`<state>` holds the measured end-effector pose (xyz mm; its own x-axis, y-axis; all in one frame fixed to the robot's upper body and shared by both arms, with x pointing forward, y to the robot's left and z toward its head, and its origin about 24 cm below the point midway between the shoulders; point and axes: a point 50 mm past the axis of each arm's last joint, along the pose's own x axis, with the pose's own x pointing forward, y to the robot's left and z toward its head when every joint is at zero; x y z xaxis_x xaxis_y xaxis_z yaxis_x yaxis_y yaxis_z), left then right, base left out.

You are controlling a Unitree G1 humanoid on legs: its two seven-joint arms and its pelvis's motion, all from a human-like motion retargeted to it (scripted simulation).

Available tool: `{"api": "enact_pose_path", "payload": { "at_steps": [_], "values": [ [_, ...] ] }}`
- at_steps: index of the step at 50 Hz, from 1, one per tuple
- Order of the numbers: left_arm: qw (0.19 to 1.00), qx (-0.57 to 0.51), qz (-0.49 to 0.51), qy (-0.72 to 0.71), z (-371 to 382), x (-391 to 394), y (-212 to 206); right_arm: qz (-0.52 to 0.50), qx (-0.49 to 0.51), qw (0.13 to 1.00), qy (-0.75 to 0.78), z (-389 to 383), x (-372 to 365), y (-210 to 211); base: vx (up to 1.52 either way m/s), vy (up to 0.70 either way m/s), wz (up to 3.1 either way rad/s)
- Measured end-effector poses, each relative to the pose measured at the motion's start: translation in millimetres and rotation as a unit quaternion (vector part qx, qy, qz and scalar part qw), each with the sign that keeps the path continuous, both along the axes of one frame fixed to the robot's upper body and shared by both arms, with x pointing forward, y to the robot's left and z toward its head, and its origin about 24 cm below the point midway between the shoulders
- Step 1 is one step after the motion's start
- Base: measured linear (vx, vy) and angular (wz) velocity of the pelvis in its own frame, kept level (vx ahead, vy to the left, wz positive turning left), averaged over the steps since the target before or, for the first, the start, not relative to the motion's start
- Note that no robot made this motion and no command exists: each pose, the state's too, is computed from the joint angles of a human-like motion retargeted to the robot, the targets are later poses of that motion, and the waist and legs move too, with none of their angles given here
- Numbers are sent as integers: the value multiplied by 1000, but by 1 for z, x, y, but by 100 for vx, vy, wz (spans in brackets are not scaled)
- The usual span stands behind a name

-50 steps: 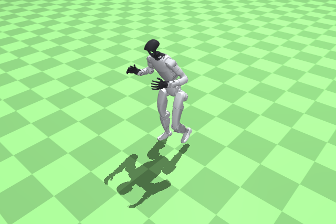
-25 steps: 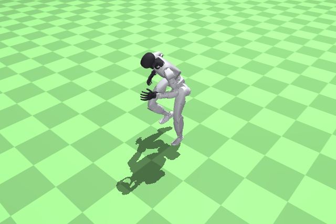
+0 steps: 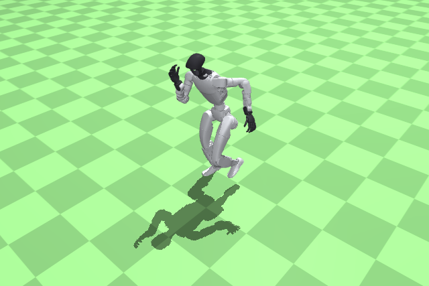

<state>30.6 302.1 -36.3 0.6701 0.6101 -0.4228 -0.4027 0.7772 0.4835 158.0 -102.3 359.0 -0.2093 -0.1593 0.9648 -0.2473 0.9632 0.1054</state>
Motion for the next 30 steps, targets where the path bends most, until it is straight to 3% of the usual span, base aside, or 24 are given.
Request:
{"api": "enact_pose_path", "payload": {
  "at_steps": [3,6,9,11,15,18,20,21,23,25,30],
  "values": [
    [994,-40,25,-101,15,23,-14,-24,-57,991,115,-50,11,-15,45,7,52],
    [966,-82,-61,-238,51,80,-36,-22,-142,939,314,-117,29,-26,41,10,-24],
    [905,-23,-184,-383,114,152,-58,-21,-199,828,524,-199,31,-50,36,14,-45],
    [848,30,-223,-481,165,194,-74,-18,-186,727,661,-259,16,-72,29,15,29],
    [656,69,-206,-723,309,232,-115,-59,-122,543,829,-344,-36,-110,15,10,139],
    [425,106,-197,-877,425,186,-159,-87,-168,510,839,-353,-44,-123,8,2,123],
    [316,93,-179,-927,465,150,-177,-67,-191,527,825,-348,-32,-118,16,-1,-14],
    [301,71,-174,-935,469,146,-180,-53,-203,553,806,-338,-19,-113,25,-1,-92],
    [321,39,-170,-931,464,156,-177,-26,-231,618,751,-307,10,-100,31,0,-122],
    [401,-10,-181,-898,431,189,-161,-7,-242,708,663,-261,35,-82,34,0,-69],
    [695,-107,-185,-686,275,262,-101,-102,-191,912,349,-128,46,-41,29,-4,9]
  ]
}}
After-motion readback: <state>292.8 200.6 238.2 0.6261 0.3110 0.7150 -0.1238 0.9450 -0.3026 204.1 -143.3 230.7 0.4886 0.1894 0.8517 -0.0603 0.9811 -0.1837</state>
